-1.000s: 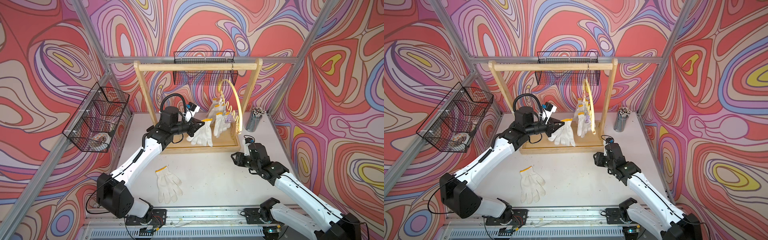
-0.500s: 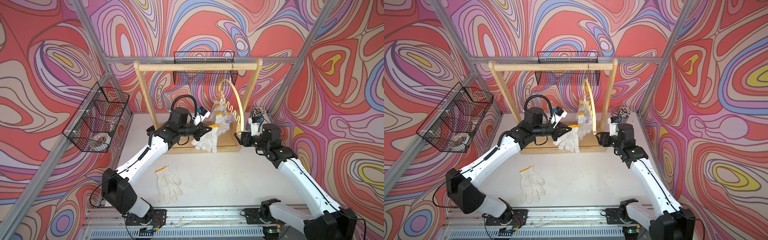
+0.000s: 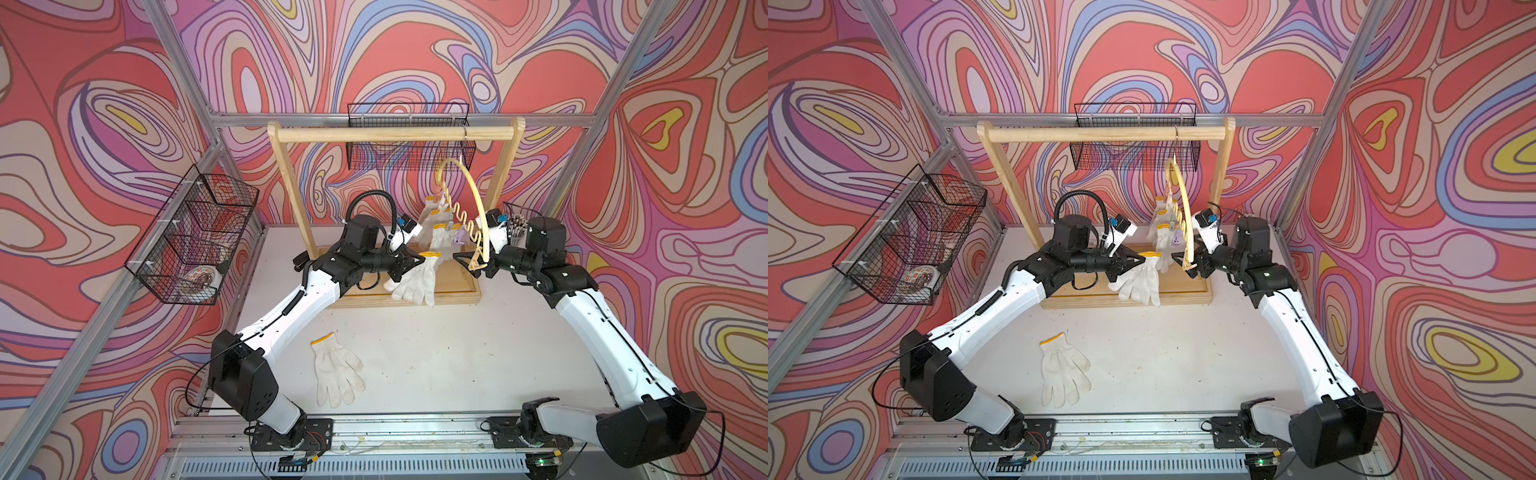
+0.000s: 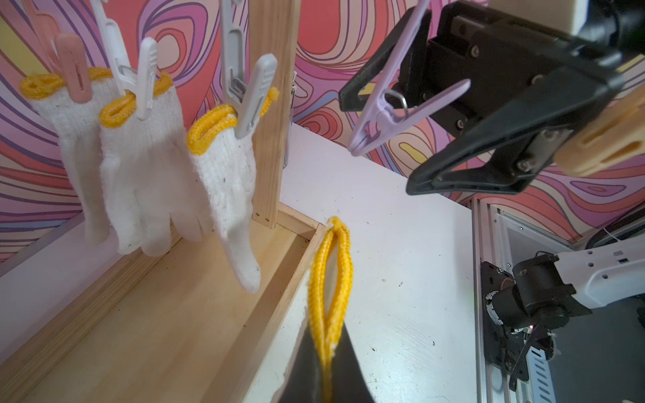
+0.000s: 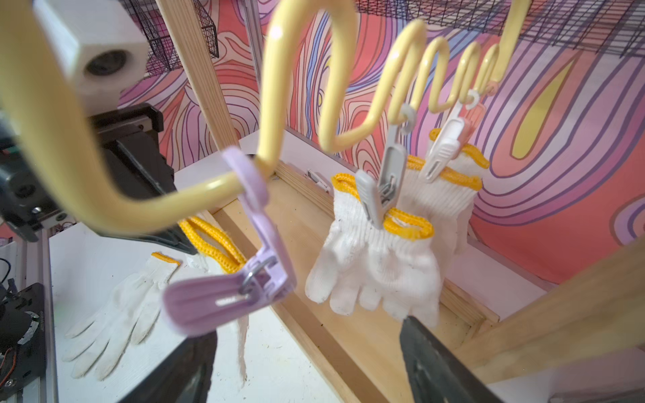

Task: Clip the gloves onto a hanger to dry
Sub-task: Open the clamp at the hanger.

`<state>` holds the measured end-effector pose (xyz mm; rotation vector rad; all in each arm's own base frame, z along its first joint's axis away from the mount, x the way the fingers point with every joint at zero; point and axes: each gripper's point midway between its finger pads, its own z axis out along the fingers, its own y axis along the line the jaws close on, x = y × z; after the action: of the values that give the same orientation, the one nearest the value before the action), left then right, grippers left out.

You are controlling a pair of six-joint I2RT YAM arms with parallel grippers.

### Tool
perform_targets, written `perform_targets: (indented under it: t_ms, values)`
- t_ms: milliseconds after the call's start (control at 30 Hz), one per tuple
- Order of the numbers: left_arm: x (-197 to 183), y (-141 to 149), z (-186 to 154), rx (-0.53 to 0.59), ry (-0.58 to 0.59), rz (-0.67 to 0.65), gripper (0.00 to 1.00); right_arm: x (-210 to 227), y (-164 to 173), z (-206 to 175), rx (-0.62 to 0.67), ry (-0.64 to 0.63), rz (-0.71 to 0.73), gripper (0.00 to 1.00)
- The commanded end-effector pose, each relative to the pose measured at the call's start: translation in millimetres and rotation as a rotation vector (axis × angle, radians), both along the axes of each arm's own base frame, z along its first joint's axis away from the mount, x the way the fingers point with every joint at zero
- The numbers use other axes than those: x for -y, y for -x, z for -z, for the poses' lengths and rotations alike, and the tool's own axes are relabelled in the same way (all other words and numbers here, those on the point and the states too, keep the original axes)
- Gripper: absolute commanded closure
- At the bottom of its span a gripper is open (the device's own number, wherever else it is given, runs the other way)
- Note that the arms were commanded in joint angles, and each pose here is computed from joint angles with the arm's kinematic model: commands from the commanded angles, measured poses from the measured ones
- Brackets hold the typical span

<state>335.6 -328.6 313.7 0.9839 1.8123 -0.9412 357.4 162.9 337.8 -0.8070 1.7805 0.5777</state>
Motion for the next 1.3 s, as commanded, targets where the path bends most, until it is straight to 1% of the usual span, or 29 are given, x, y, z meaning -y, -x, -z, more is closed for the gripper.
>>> perform_targets:
  t_ms: [0, 100, 200, 500, 633, 867, 1267]
  values:
    - [6, 3, -20, 0.063, 0.030, 0.041, 1.00, -2, 0, -11, 0.032, 0.000, -0.078, 0.18]
    - [8, 6, -21, 0.066, 0.039, 0.061, 1.00, 0, 1, -18, 0.042, -0.011, -0.135, 0.22]
    - [10, 6, -21, 0.064, 0.046, 0.072, 1.00, 2, 3, -30, 0.048, -0.058, -0.197, 0.26]
    - [15, 5, -22, 0.070, 0.061, 0.092, 1.00, -9, 8, -41, 0.021, -0.115, -0.346, 0.27]
    - [16, 4, -23, 0.069, 0.060, 0.092, 1.00, -13, 15, -36, -0.003, -0.121, -0.406, 0.26]
    - [17, 4, -25, 0.067, 0.065, 0.098, 1.00, -14, 16, -35, 0.005, -0.123, -0.431, 0.28]
    - [24, 4, -26, 0.060, 0.061, 0.111, 1.00, -17, 14, -50, 0.050, -0.135, -0.467, 0.33]
